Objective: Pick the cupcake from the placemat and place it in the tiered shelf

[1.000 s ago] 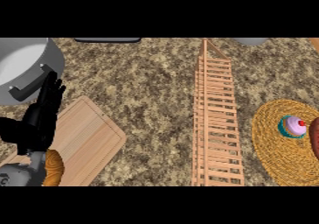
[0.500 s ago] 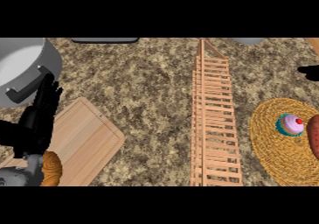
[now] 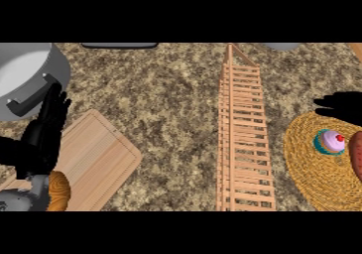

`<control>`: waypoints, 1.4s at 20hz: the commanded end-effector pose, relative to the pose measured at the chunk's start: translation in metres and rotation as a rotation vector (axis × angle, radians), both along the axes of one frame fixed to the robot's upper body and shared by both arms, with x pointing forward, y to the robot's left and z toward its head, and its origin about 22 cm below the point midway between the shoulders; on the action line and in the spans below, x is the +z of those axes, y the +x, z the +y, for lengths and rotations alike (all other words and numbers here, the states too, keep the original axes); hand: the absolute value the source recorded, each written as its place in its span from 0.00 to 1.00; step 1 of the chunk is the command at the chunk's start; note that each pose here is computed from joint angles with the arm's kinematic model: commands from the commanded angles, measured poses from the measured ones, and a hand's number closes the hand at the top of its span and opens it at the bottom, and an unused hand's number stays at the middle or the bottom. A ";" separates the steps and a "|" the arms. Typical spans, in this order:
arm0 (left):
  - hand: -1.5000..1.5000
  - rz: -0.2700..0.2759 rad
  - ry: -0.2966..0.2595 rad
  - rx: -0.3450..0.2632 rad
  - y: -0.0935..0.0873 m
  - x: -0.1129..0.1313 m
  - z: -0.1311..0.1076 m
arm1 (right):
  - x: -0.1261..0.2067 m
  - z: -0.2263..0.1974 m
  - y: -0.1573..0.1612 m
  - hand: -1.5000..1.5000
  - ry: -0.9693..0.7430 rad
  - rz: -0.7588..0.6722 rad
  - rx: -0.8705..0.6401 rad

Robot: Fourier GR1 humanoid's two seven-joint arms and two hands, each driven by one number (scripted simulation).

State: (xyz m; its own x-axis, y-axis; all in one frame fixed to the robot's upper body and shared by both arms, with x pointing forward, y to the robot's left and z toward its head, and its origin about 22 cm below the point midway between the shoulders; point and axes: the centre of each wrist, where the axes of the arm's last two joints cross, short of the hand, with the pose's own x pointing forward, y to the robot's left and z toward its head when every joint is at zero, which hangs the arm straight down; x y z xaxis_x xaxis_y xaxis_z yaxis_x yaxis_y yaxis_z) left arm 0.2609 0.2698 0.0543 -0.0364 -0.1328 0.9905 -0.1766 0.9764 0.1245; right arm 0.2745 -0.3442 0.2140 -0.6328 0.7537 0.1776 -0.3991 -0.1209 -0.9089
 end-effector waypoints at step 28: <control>0.50 -0.004 0.015 -0.002 0.012 -0.004 -0.011 | -0.115 -0.061 0.057 0.00 -0.050 0.015 0.037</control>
State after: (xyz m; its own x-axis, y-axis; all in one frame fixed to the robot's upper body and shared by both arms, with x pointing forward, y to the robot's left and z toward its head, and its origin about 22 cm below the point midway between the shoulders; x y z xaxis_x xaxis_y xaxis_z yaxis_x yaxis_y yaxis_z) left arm 0.2559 0.2692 0.0521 -0.0341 -0.1392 0.9897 -0.1795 0.9750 0.1309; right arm 0.3218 -0.4031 0.1004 -0.6420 0.7595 0.1044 -0.3775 -0.1946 -0.9053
